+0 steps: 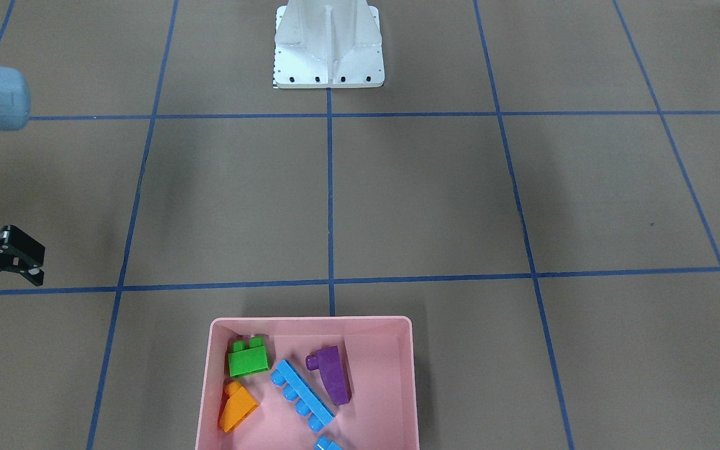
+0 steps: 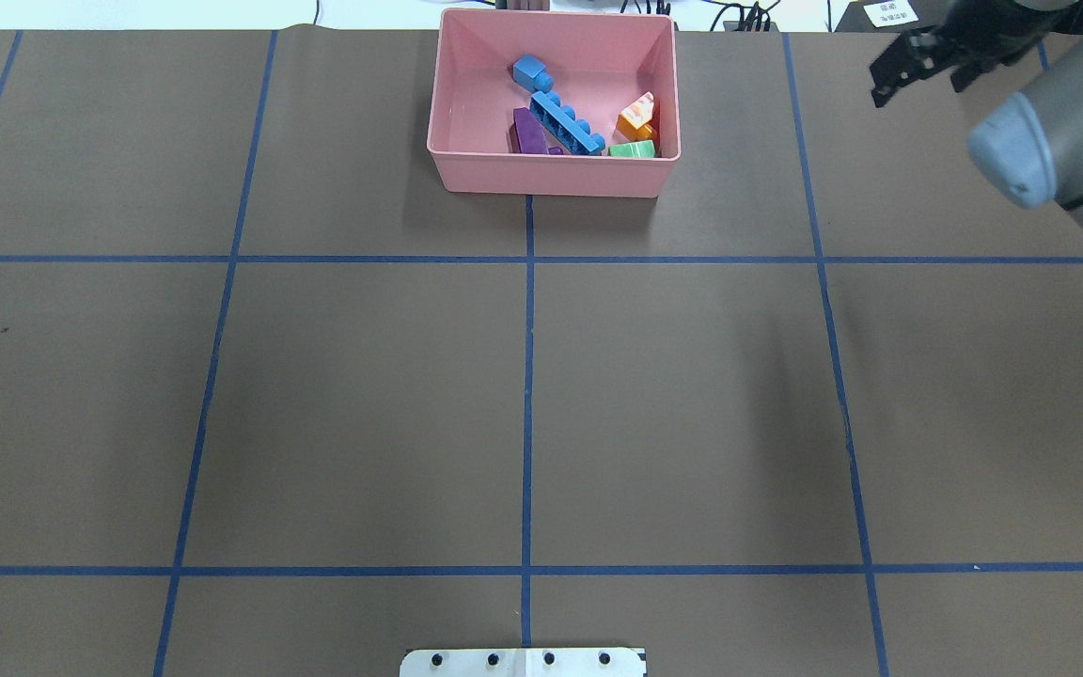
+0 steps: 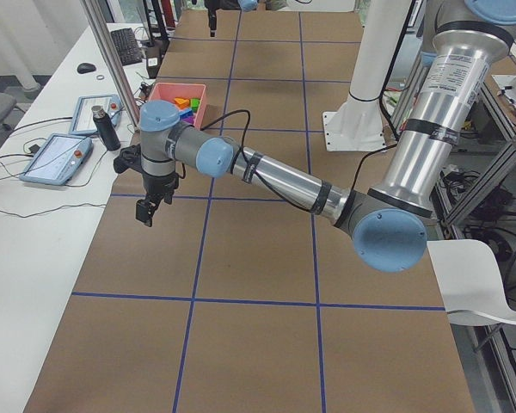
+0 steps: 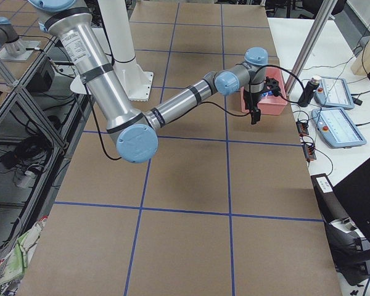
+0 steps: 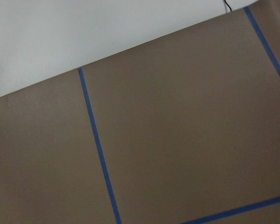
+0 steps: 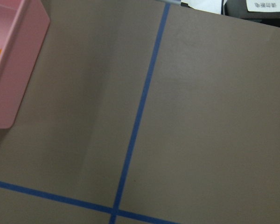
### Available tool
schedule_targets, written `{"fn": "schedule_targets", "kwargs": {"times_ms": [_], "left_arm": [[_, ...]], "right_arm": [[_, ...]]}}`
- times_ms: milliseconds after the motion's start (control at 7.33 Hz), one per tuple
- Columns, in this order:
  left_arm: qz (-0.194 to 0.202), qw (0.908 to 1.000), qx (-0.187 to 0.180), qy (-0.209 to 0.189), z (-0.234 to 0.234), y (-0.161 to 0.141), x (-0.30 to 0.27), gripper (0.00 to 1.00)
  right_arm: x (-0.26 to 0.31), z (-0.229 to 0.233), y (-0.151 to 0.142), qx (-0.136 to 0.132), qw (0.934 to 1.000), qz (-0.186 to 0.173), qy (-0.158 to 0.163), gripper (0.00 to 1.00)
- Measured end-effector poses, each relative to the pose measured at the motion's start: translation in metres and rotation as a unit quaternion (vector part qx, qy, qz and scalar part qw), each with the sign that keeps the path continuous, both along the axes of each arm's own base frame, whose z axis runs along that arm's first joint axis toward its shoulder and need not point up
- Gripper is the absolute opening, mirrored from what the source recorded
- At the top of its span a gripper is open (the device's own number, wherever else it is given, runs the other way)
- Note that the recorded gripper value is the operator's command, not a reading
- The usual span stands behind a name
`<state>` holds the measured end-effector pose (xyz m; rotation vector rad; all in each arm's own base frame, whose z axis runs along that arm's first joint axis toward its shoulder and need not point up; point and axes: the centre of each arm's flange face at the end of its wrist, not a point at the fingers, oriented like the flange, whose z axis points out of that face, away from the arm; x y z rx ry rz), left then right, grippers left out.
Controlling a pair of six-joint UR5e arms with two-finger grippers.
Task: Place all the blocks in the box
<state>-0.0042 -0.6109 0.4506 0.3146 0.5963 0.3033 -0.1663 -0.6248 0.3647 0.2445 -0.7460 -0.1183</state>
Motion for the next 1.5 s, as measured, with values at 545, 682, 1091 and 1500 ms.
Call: {"fn": "schedule_targets", "kwargs": {"times_ms": [545, 682, 1091, 1500], "left_arm": [[0.015, 0.9996, -0.025, 0.003, 0.048, 0.073, -0.035, 1.00], [0.015, 0.9993, -0.034, 0.003, 0.066, 0.085, -0.037, 1.00], [0.014, 0.9978, -0.064, 0.005, 0.112, 0.104, -0.038, 1.00], [0.013, 0.9952, -0.097, 0.006, 0.142, 0.107, -0.038, 1.00]], "right_arm": [[0.106, 0.115, 0.053, -0.071, 0.9944, 0.069, 0.039, 1.00], [0.145, 0.140, 0.067, -0.099, 0.9918, 0.080, 0.009, 1.00], [0.242, 0.229, 0.144, -0.114, 0.9902, 0.061, -0.052, 1.00], [0.270, 0.278, 0.200, -0.120, 0.9896, 0.054, -0.057, 1.00]]}}
